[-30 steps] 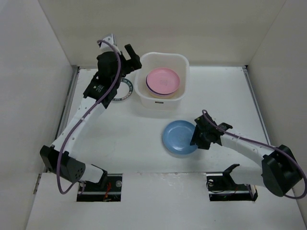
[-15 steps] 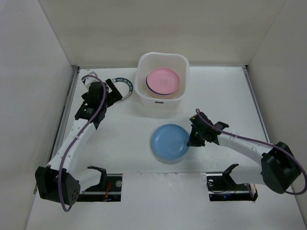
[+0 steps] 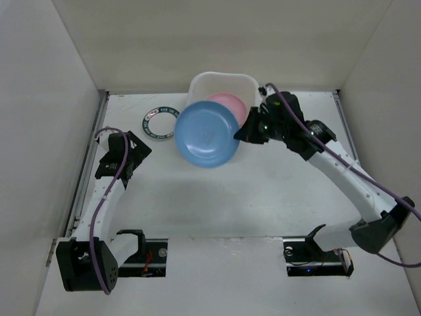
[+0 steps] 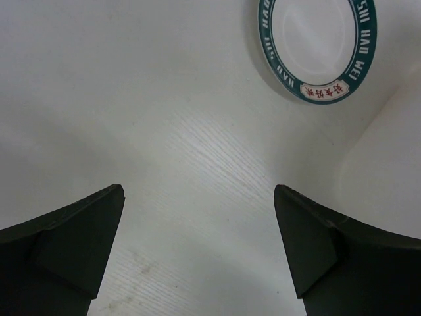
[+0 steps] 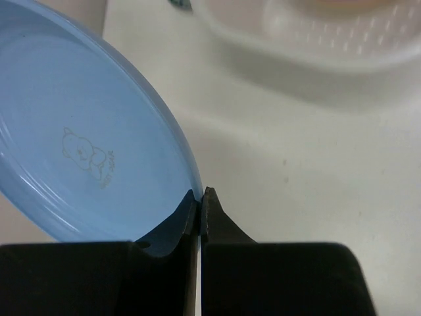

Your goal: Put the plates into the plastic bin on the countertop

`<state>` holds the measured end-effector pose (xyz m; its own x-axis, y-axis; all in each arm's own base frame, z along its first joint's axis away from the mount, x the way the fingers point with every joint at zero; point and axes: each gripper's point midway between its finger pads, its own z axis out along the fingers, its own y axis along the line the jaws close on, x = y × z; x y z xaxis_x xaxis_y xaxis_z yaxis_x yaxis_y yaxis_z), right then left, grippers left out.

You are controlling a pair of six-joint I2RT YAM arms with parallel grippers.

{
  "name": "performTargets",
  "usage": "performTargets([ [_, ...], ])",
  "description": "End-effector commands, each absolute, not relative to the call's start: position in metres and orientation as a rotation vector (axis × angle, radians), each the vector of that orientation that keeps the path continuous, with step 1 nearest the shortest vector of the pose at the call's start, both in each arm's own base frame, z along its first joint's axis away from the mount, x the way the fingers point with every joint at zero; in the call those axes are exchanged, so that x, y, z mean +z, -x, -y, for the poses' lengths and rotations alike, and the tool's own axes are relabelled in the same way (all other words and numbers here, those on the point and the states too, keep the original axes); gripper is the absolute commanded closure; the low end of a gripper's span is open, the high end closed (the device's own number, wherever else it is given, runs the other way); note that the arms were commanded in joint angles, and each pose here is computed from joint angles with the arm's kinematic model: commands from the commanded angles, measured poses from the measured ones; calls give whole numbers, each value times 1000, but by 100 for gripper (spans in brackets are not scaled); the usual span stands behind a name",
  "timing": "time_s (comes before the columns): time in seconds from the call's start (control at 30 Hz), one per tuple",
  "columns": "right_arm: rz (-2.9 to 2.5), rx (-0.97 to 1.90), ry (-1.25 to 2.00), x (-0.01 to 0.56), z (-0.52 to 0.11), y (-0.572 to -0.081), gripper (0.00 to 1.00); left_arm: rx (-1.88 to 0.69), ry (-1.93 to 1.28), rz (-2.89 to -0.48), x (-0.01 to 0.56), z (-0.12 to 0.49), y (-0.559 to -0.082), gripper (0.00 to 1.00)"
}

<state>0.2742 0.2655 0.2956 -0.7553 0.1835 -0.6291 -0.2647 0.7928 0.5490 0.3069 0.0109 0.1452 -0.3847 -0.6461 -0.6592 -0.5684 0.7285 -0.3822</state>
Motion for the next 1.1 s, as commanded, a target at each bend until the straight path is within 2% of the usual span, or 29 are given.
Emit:
performTargets([
  [0.0, -2208, 758, 50, 316, -261, -333, 99, -202, 943, -2066, 149, -4, -303, 0],
  [0.23, -2172, 545, -49, 310, -249, -454, 99, -236, 944, -2060, 152, 2, -296, 0],
  [0.43, -2143, 355, -90, 289, -234, -511, 99, -263, 973, -2044, 151, 1, -291, 0],
  [0.73, -2153, 212, -137, 250, -219, -546, 99, -276, 1002, -2055, 143, -5, -285, 0],
  [1.07, -2220, 98, -119, 199, -215, -558, 93, -257, 1019, -2065, 137, -11, -287, 0],
])
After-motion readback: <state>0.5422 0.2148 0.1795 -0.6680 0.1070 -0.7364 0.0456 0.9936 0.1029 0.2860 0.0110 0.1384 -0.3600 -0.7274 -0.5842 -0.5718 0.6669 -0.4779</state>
